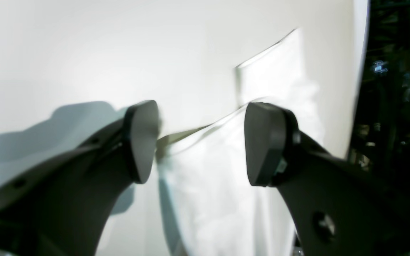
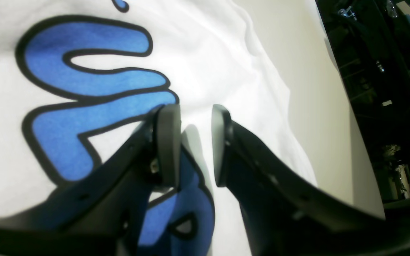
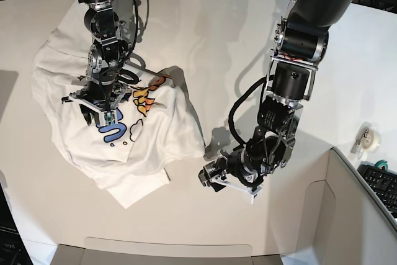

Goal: Layout the t-shirt on the table in an organized manner, then fold the t-shirt properly
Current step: 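Drag the grasped shirt fabric with the left gripper away from the right gripper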

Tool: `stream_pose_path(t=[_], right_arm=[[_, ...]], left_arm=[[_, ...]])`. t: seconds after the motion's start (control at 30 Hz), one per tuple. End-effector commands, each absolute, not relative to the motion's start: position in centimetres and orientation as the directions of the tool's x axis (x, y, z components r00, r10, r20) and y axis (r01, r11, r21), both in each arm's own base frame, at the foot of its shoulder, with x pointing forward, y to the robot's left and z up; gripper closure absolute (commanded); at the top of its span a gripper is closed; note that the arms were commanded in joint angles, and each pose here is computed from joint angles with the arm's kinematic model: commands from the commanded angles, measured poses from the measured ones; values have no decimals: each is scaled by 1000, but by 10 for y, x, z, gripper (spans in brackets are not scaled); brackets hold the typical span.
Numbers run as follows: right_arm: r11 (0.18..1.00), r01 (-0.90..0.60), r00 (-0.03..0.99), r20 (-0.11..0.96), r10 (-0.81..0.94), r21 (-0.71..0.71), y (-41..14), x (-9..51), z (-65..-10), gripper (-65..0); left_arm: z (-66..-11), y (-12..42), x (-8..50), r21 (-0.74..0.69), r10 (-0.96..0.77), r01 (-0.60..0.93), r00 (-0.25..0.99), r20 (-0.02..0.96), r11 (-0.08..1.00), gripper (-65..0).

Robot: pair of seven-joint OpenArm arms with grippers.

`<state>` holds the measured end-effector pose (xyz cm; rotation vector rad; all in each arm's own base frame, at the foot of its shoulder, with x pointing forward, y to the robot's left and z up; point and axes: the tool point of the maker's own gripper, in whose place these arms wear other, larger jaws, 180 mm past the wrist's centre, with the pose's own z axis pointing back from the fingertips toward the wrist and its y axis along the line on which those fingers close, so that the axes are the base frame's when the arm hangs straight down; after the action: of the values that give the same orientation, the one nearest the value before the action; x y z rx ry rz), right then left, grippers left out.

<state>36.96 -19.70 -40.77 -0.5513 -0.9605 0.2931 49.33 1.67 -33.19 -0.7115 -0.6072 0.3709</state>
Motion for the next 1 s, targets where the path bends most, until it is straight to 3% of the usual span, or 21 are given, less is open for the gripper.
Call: stream_pose_path(t=[0.0, 0.3, 0.6, 0.73, 0.97], right_arm=[[877, -105, 661, 626, 414, -470, -176, 342, -449, -160], [882, -109, 664, 626, 408, -459, -171, 339, -452, -160], [879, -138, 702, 580, 412, -457, -173, 314, -470, -160], [871, -176, 739, 523, 424, -458, -178, 280, -490, -160], [812, -351, 710, 433, 555, -466, -158, 238, -514, -160]], left_arm=[[-303, 9, 507, -720, 507, -53, 746, 432, 692, -370], [-297, -34, 500, -750, 484, -16, 773, 410, 661, -370], [-317, -68, 491, -669, 392, 62, 769, 505, 741, -369], [-315, -73, 490, -673, 393, 66, 769, 505, 737, -369], [-304, -76, 495, -670, 385, 86, 762, 521, 737, -369]])
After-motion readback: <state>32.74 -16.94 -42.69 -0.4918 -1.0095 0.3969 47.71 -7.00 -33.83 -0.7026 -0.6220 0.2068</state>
